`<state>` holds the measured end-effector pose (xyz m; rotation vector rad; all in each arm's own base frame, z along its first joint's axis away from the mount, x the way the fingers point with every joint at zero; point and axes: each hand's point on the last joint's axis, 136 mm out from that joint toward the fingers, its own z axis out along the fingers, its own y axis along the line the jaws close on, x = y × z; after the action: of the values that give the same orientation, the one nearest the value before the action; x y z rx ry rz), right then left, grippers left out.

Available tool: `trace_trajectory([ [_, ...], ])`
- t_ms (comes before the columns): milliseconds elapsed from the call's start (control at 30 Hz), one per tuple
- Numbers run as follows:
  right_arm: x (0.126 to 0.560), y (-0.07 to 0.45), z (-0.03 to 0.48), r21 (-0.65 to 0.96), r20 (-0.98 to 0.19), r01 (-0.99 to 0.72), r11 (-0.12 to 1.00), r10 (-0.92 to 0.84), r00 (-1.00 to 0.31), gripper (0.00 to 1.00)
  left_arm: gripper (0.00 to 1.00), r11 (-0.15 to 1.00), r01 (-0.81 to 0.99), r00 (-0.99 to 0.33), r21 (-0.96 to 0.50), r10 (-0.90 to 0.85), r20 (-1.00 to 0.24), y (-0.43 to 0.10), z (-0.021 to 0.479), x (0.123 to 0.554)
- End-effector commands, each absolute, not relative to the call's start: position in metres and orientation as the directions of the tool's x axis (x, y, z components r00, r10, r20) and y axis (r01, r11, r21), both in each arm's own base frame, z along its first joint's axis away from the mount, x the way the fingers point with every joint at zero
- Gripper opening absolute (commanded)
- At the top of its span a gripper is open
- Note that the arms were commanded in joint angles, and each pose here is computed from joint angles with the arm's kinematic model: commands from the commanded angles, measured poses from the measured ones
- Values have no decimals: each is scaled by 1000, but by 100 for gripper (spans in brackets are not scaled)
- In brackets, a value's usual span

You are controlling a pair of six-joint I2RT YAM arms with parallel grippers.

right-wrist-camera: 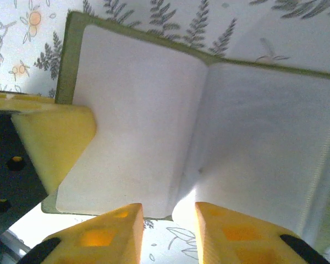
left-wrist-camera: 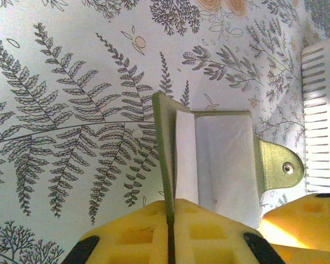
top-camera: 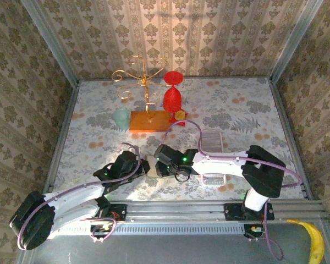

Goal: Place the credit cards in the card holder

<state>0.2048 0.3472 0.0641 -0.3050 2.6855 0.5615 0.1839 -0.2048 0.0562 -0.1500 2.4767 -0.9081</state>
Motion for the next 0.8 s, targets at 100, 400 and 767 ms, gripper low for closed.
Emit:
trace_trajectory([
  [100,206,318,43,236,-395,-209,949,-103,-913,38,6,763,78,-867,-641,-266,-422,-207,61,185],
  [400,206,306,28,164,-371,-179,970,-108,-923,41,2,762,77,-869,-643,-265,-419,-206,60,183],
  [767,202,307,21,153,-351,-190,970,-126,-928,43,0,763,75,-870,-642,-264,-416,-206,58,181],
])
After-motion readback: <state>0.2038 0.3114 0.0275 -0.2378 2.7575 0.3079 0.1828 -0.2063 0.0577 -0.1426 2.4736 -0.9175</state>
